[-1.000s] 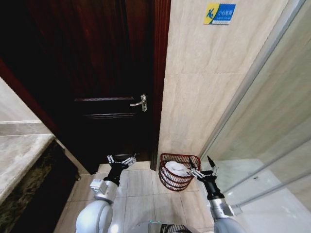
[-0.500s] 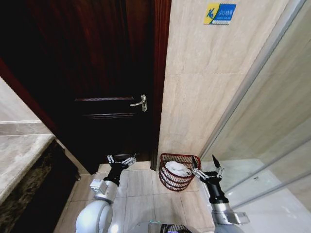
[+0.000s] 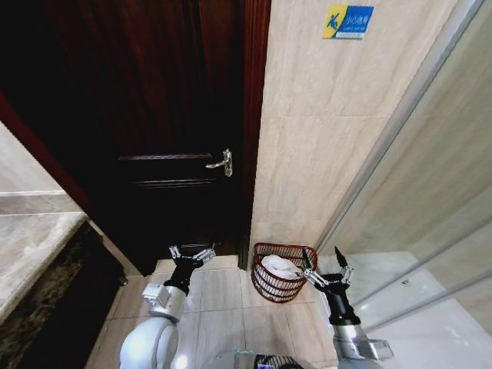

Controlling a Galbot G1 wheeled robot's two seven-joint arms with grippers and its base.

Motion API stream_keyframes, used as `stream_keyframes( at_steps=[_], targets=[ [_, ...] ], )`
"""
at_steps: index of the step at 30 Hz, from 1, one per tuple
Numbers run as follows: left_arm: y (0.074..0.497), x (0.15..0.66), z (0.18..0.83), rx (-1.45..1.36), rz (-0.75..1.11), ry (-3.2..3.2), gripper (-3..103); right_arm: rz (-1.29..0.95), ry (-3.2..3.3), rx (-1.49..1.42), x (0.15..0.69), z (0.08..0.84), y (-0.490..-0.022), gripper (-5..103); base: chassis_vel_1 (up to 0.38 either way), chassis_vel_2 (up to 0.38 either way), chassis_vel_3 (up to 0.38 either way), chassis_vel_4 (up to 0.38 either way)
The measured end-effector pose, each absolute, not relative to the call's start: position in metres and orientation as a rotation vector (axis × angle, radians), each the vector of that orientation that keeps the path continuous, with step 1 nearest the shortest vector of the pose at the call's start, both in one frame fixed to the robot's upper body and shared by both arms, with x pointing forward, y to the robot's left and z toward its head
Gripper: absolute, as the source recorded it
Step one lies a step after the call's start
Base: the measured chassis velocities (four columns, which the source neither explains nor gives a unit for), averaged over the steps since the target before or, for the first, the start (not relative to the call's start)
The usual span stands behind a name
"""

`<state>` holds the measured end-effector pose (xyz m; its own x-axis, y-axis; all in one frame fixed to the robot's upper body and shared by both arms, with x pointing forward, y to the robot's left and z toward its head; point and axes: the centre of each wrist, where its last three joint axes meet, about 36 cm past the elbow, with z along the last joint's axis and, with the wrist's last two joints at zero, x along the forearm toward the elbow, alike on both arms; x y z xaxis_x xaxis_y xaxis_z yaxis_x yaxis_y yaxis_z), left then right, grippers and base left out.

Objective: Discard the used towel into the hamper.

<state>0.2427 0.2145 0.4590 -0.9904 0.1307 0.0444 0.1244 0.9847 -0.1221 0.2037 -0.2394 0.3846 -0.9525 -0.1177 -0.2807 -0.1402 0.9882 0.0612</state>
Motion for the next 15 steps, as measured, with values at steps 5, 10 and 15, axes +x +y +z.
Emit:
stream_keyframes(
  at_steps=[5, 10, 15],
  targets=[
    [0.214, 0.243, 0.459, -0.198, 0.184, -3.077, 100, 0.120, 2.845, -0.196, 0.205, 0.387, -0.238, 100, 0.000, 0.000, 0.000, 0.000],
    [0.214, 0.243, 0.459, -0.198, 0.184, -3.078, 100, 0.118, 2.840, -0.193, 0.208, 0.391, -0.237, 100, 0.000, 0.000, 0.000, 0.000],
    [0.214, 0.243, 0.459, -0.198, 0.184, -3.077, 100, 0.114, 2.845, -0.174, 0.210, 0.396, -0.238, 100, 0.000, 0.000, 0.000, 0.000]
  ],
)
